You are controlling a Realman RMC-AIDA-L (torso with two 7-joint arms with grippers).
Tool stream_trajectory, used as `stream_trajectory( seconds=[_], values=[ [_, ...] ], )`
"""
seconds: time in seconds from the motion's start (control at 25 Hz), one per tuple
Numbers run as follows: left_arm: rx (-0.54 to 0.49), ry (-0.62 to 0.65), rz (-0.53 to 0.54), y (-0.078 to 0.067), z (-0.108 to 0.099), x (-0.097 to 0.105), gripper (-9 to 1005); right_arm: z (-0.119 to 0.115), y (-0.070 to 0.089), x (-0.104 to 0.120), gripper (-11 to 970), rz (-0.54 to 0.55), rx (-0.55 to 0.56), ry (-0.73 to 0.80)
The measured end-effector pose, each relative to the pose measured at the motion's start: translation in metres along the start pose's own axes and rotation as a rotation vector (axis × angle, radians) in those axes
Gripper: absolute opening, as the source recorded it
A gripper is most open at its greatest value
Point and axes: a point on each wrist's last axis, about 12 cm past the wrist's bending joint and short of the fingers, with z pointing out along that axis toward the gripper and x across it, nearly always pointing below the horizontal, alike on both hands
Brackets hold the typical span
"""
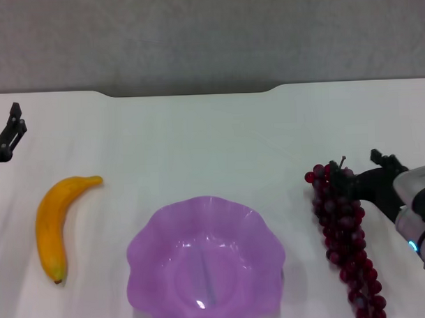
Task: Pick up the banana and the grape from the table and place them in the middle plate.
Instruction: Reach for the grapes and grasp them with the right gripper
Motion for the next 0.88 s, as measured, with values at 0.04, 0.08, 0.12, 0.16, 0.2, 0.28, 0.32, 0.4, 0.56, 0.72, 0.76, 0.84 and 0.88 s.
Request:
stream_trajectory(
  seconds=[0.04, 0.08, 0.12, 0.16, 0.2, 0.28, 0.32, 0.4, 0.56, 0.72, 0.76, 0.84, 0.88],
  values=[
    [0.0, -0.001, 0.001, 0.0, 0.0, 0.0, 905, 0.0, 0.0, 0.0, 900, 0.0, 0.0, 0.0],
    [0.0, -0.001, 0.002, 0.0, 0.0, 0.0, 905, 0.004, 0.002, -0.001, 900, -0.015, -0.017, 0.024],
    [0.0, -0.002, 0.002, 0.0, 0.0, 0.0, 905, 0.006, 0.003, -0.002, 898, -0.022, -0.024, 0.038],
    [0.0, -0.002, 0.002, 0.0, 0.0, 0.0, 905, 0.006, 0.003, -0.002, 897, -0.022, -0.024, 0.038],
    [0.001, -0.005, 0.002, 0.0, 0.001, -0.001, 905, 0.007, 0.004, -0.002, 895, -0.028, -0.03, 0.052],
    [0.003, -0.008, 0.001, -0.001, 0.001, -0.001, 905, 0.011, 0.006, -0.004, 891, -0.04, -0.041, 0.073],
    [0.003, -0.009, 0.002, -0.001, 0.001, -0.001, 905, 0.011, 0.006, -0.004, 890, -0.042, -0.043, 0.08],
    [0.003, -0.009, 0.002, -0.001, 0.001, -0.001, 905, 0.012, 0.007, -0.004, 886, -0.05, -0.05, 0.087],
    [0.003, -0.009, 0.002, -0.001, 0.001, -0.001, 905, 0.013, 0.011, -0.002, 879, -0.07, -0.071, 0.112],
    [0.004, -0.011, 0.001, -0.001, 0.001, -0.002, 905, 0.013, 0.015, 0.0, 872, -0.077, -0.087, 0.128],
    [0.004, -0.012, 0.001, -0.001, 0.001, -0.002, 905, 0.013, 0.016, 0.0, 871, -0.08, -0.09, 0.132],
    [0.005, -0.012, 0.001, -0.001, 0.002, -0.002, 905, 0.012, 0.017, 0.001, 867, -0.082, -0.095, 0.139],
    [0.005, -0.012, 0.001, -0.001, 0.002, -0.002, 904, 0.012, 0.017, 0.002, 865, -0.081, -0.096, 0.142]
  ],
)
